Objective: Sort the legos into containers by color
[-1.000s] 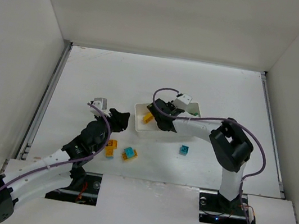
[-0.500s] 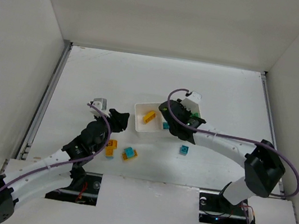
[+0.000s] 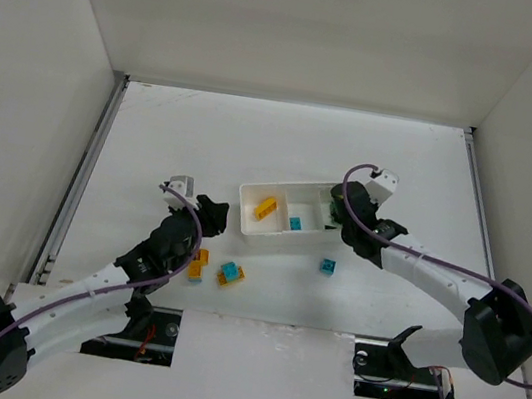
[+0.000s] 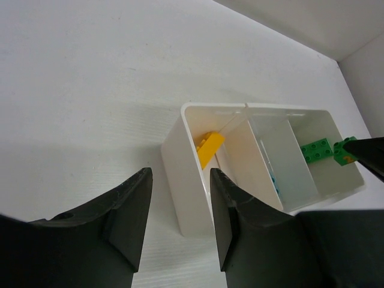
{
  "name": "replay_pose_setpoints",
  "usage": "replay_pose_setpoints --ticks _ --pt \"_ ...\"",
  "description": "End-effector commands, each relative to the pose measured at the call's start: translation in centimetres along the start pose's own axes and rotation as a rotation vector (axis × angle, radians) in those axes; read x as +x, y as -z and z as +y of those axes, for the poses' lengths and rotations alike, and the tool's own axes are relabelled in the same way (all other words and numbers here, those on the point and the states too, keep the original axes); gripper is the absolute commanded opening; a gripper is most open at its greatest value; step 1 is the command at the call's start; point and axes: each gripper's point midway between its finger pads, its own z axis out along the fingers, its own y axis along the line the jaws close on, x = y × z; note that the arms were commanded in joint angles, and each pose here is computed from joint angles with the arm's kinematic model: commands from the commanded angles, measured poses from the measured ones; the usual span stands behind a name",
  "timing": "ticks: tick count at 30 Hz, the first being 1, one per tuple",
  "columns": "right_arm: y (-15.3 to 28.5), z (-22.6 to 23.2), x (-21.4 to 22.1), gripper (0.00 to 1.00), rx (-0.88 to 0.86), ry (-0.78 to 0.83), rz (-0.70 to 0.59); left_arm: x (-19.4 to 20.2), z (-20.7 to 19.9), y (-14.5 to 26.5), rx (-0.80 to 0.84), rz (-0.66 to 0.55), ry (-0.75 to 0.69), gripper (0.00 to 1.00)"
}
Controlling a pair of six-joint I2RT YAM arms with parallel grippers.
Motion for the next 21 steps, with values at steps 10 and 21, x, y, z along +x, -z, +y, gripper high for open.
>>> replay_pose_setpoints --ticks 10,21 --pt "1.2 2.1 -2.3 0.6 -0.115 0.035 -0.054 -2.4 1.2 2.1 -0.149 -0.027 -0.097 0.4" --pt "8.6 1.0 5.7 0.44 -0.279 0.233 0.115 -1.0 3.7 6.4 -0.341 0.197 -0.202 0.46"
